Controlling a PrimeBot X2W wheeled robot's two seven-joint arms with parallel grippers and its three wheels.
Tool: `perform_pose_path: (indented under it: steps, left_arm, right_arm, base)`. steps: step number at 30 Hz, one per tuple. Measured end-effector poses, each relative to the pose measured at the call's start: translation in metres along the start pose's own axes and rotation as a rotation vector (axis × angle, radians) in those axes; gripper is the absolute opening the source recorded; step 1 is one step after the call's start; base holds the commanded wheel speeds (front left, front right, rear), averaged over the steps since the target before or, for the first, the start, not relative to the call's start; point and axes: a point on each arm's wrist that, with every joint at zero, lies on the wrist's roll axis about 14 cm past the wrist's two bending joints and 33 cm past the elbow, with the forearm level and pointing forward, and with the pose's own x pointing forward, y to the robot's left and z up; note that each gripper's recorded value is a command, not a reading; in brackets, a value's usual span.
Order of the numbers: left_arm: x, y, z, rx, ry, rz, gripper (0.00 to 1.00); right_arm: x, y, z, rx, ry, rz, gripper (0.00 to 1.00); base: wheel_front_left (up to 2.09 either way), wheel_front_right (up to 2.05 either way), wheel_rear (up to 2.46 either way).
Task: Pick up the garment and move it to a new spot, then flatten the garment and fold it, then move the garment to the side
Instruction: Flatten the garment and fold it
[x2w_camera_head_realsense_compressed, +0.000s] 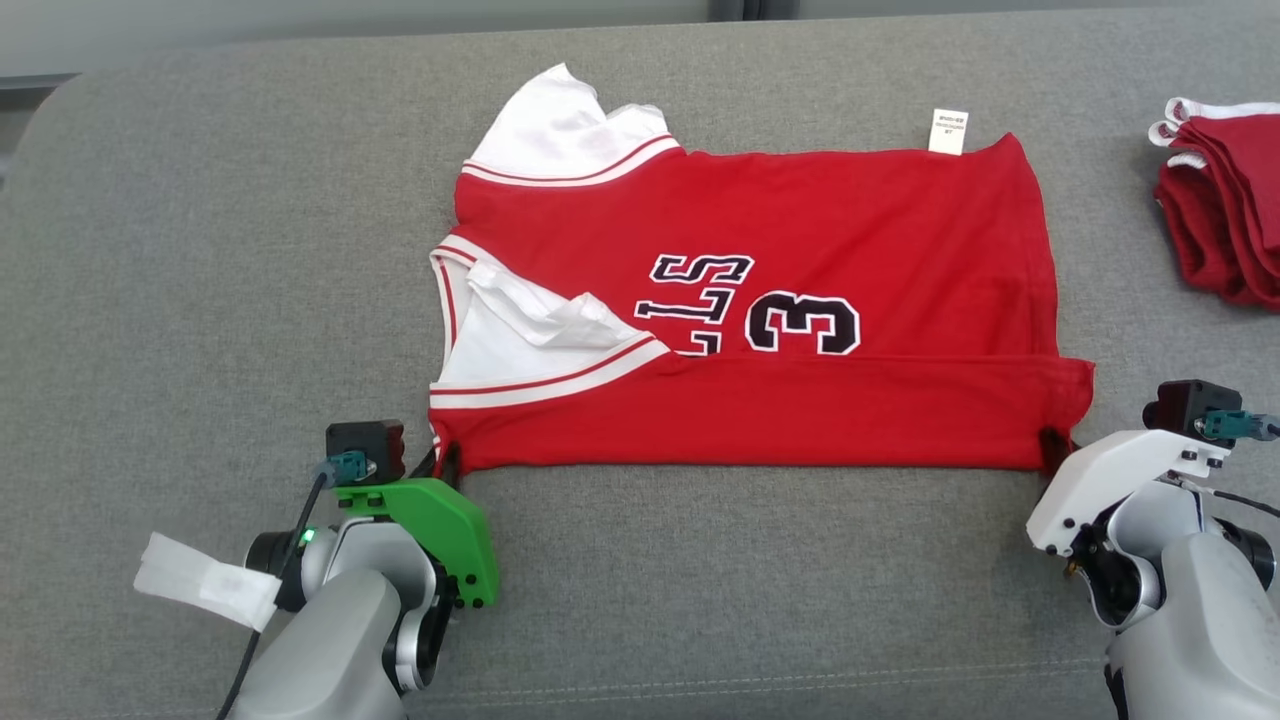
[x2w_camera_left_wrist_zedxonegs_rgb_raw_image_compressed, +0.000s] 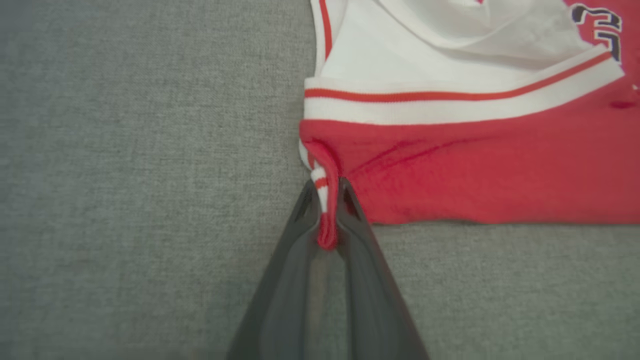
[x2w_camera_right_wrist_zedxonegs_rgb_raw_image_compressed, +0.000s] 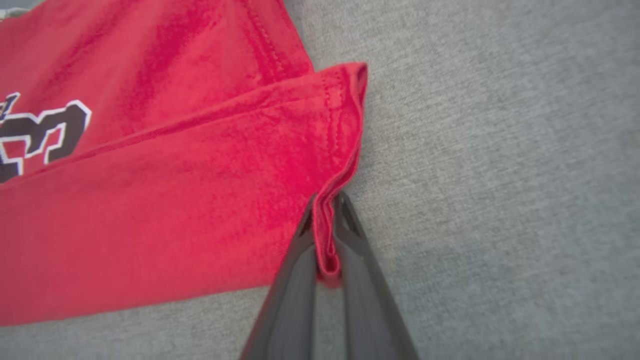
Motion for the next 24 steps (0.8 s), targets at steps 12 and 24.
perform_pose_path:
  steps: [12, 24]
  left_arm:
    - [-0.036, 0.004, -0.014, -0.031, -0.008, 0.016, 0.00]
    - [-0.071, 0.004, -0.027, -0.053, -0.008, 0.029, 0.00]
  right_arm:
    - [-0.032, -0.011, -0.005, 0.046, -0.001, -0.006, 0.00]
    - [-0.065, -0.028, 0.004, 0.077, -0.048, -0.025, 0.00]
  base:
    - [0.00, 0.00, 0.00]
    - [0.00, 0.00, 0.00]
